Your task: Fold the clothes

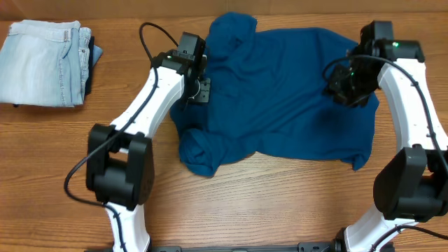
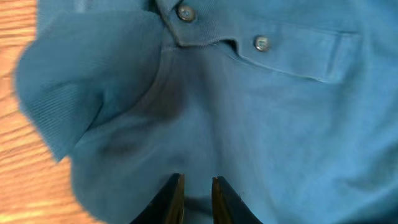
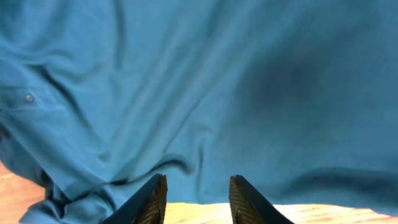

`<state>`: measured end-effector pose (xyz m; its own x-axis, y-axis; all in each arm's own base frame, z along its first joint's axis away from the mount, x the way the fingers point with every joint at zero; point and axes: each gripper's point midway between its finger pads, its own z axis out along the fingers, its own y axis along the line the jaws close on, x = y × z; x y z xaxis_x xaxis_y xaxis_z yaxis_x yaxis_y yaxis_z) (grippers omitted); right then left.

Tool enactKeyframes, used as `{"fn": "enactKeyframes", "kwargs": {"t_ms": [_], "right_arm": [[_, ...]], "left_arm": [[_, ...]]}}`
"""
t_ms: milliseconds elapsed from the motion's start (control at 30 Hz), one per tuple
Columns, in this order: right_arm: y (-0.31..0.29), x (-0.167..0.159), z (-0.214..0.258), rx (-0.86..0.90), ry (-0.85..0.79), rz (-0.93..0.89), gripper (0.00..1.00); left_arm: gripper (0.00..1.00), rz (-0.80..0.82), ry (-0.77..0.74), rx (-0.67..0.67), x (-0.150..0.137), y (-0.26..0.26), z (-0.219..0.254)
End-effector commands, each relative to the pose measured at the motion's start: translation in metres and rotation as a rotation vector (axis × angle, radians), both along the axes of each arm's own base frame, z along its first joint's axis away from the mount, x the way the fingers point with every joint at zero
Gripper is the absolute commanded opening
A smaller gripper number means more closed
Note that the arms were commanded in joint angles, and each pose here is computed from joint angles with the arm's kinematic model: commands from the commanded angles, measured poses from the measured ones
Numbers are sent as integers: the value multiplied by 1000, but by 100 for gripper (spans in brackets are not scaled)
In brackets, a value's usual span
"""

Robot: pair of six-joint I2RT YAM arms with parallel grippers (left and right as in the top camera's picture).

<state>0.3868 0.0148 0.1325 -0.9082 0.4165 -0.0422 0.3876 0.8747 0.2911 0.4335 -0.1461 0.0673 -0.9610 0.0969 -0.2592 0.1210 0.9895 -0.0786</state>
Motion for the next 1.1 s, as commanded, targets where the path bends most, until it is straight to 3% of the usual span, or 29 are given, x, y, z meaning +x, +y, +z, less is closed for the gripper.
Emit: {"fn": "enactKeyframes", "kwargs": {"t_ms": [0, 200, 600, 767, 933, 1067], "right_arm": [[1, -7, -14, 13, 14, -25, 35], [-29, -7, -46, -56, 13, -108, 33], [-52, 2, -48, -56, -35, -153, 31], [-52, 2, -48, -57, -34, -152, 31], [-57, 1, -48, -66, -35, -161, 32], [-62, 3, -50, -71, -42, -170, 35]], "left_arm": [[20, 12, 29, 12, 4, -1, -24], [19, 16, 82, 33, 1, 2, -53], [20, 3, 31, 9, 21, 18, -52], [13, -12, 5, -2, 27, 15, -50], [10, 40, -1, 125, 28, 47, -52], [10, 88, 21, 143, 28, 75, -53]]}}
